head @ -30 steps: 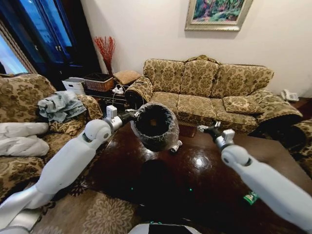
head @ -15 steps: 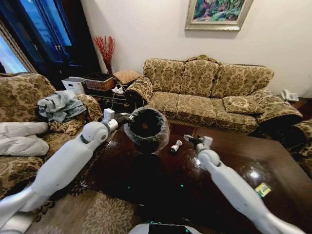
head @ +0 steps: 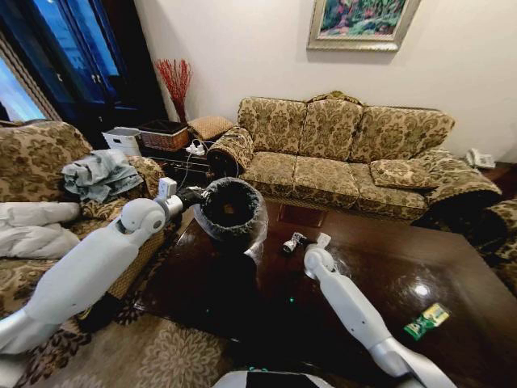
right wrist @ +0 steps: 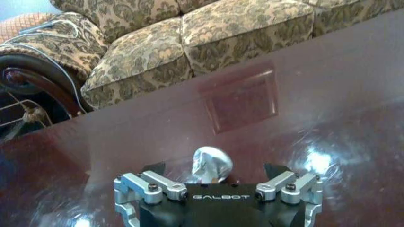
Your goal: Move to the front of the table and place the trash on the table into the trash bin.
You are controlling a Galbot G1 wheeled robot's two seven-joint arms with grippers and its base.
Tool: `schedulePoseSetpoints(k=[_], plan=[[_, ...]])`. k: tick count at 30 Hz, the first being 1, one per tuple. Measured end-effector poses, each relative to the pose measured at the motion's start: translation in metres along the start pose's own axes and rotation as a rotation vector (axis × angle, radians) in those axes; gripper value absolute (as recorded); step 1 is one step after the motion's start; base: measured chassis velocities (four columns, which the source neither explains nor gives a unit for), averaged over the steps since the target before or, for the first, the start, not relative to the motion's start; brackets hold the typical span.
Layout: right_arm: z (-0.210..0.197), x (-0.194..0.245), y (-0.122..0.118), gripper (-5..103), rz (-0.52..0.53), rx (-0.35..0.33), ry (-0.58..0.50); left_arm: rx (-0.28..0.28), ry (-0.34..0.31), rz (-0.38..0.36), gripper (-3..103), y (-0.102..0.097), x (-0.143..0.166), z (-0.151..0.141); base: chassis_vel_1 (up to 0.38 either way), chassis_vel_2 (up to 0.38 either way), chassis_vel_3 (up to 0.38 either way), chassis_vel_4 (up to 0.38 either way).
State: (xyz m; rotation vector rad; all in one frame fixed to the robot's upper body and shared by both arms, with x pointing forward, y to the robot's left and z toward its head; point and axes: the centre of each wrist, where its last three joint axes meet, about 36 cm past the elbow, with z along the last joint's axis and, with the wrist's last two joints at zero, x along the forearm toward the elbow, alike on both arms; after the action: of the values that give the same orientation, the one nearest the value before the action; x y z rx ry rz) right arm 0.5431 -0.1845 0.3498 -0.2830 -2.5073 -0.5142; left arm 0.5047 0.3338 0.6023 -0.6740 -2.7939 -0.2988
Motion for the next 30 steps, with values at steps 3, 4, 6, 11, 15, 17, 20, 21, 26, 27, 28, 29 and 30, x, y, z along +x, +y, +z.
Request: schedulePoseSetpoints(k=[3,4,6,11,15,17,20,21,26,27,28,29,30], plan=[[0.007,-0.006,0.009,100,-0.01,-0.011,0.019,-0.012,-0.005,-0.002,3,0.004,0.005,-0.002,0.0,0.0,0.0,0.0],[0.01,-0.006,0.013,100,-0.012,-0.009,0.023,-0.018,-0.008,0.0,3,0.006,0.007,-0.004,0.0,0.0,0.0,0.0],[0.012,-0.007,0.016,101,-0.011,-0.007,0.025,-0.02,-0.011,0.003,3,0.006,0.008,-0.006,0.0,0.0,0.0,0.0],[0.018,-0.008,0.03,94,0.01,-0.009,0.054,-0.02,-0.019,0.013,3,0.005,0.011,-0.009,0.0,0.0,0.0,0.0],[0.022,-0.011,0.03,83,0.028,-0.01,0.078,-0.024,-0.022,0.011,3,0.005,0.012,-0.011,0.0,0.0,0.0,0.0],[0.023,-0.012,0.029,78,0.031,-0.009,0.081,-0.024,-0.022,0.011,3,0.005,0.013,-0.011,0.0,0.0,0.0,0.0],[0.024,-0.017,0.022,71,0.042,-0.002,0.085,-0.022,-0.022,0.011,3,0.006,0.013,-0.01,0.0,0.0,0.0,0.0],[0.024,-0.017,0.022,71,0.042,-0.002,0.085,-0.022,-0.022,0.011,3,0.006,0.013,-0.01,0.0,0.0,0.0,0.0],[0.023,-0.021,0.018,48,0.048,0.0,0.087,-0.012,-0.029,0.014,3,0.006,0.013,-0.011,0.0,0.0,0.0,0.0],[0.023,-0.021,0.018,48,0.048,0.0,0.087,-0.012,-0.029,0.014,3,0.006,0.013,-0.011,0.0,0.0,0.0,0.0],[0.023,-0.022,0.018,43,0.049,-0.002,0.09,-0.006,-0.034,0.014,3,0.006,0.012,-0.013,0.0,0.0,0.0,0.0],[0.023,-0.022,0.018,43,0.05,-0.003,0.092,0.0,-0.039,0.014,3,0.005,0.012,-0.014,0.0,0.0,0.0,0.0],[0.023,-0.022,0.018,43,0.05,-0.003,0.092,0.0,-0.039,0.014,3,0.005,0.012,-0.014,0.0,0.0,0.0,0.0]])
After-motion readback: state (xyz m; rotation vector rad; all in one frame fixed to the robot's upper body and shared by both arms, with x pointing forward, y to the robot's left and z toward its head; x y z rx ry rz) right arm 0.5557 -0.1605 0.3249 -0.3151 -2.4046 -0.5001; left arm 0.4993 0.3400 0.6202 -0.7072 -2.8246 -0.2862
